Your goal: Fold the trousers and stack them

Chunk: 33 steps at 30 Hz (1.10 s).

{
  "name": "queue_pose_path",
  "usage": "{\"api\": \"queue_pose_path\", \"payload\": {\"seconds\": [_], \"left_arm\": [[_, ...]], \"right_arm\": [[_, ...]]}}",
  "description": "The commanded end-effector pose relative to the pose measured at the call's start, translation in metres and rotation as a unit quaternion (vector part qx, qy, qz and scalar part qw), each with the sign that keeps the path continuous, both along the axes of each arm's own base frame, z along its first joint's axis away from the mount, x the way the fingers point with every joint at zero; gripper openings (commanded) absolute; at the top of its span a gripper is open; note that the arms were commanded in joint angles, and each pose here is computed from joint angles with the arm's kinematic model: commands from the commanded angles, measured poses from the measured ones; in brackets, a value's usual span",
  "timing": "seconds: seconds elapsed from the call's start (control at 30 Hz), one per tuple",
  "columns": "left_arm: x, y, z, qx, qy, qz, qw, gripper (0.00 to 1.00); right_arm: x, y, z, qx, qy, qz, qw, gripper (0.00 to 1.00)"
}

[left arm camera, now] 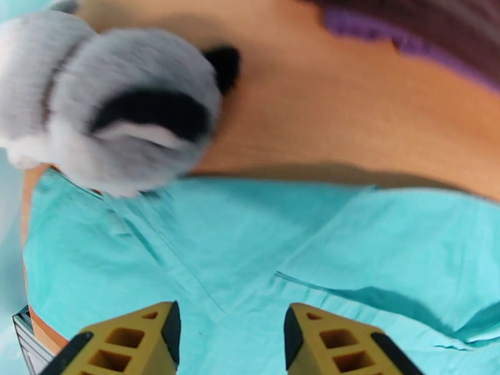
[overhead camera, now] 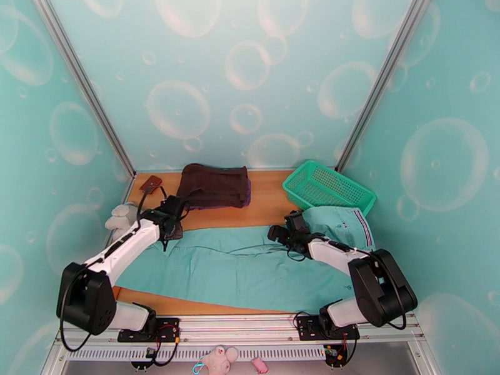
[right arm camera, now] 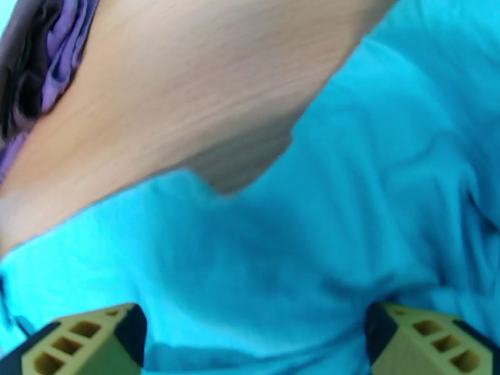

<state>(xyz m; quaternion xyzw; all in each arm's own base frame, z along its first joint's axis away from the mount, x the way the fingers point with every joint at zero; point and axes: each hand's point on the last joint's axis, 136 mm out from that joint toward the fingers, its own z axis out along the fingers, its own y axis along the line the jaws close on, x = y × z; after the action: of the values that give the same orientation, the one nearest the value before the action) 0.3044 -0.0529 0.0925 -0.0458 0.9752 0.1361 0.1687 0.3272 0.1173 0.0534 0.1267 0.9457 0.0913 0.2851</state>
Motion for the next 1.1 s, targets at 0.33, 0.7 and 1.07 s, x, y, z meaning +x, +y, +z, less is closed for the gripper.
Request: {"api": "queue_pose_path", "payload": {"seconds": [0.33, 0.7, 1.07], "left_arm": [[-0.012, 0.038, -0.060, 0.143, 0.104, 0.051, 0.983, 0.41], [-0.017, 0.031, -0.025, 0.122, 0.084, 0.038, 0.988, 0.00], [-0.001, -0.003, 0.087, -0.027, -0.062, 0.004, 0.998, 0.00]], "right_arm": [[0.014, 0.007, 0.026, -0.031, -0.034, 0.012, 0.999, 0.98], [0.021, 0.014, 0.002, 0.021, -0.025, 0.027, 0.999, 0.99], [0.003, -0.004, -0.046, 0.025, 0.026, -0.003, 0.999, 0.97]]}}
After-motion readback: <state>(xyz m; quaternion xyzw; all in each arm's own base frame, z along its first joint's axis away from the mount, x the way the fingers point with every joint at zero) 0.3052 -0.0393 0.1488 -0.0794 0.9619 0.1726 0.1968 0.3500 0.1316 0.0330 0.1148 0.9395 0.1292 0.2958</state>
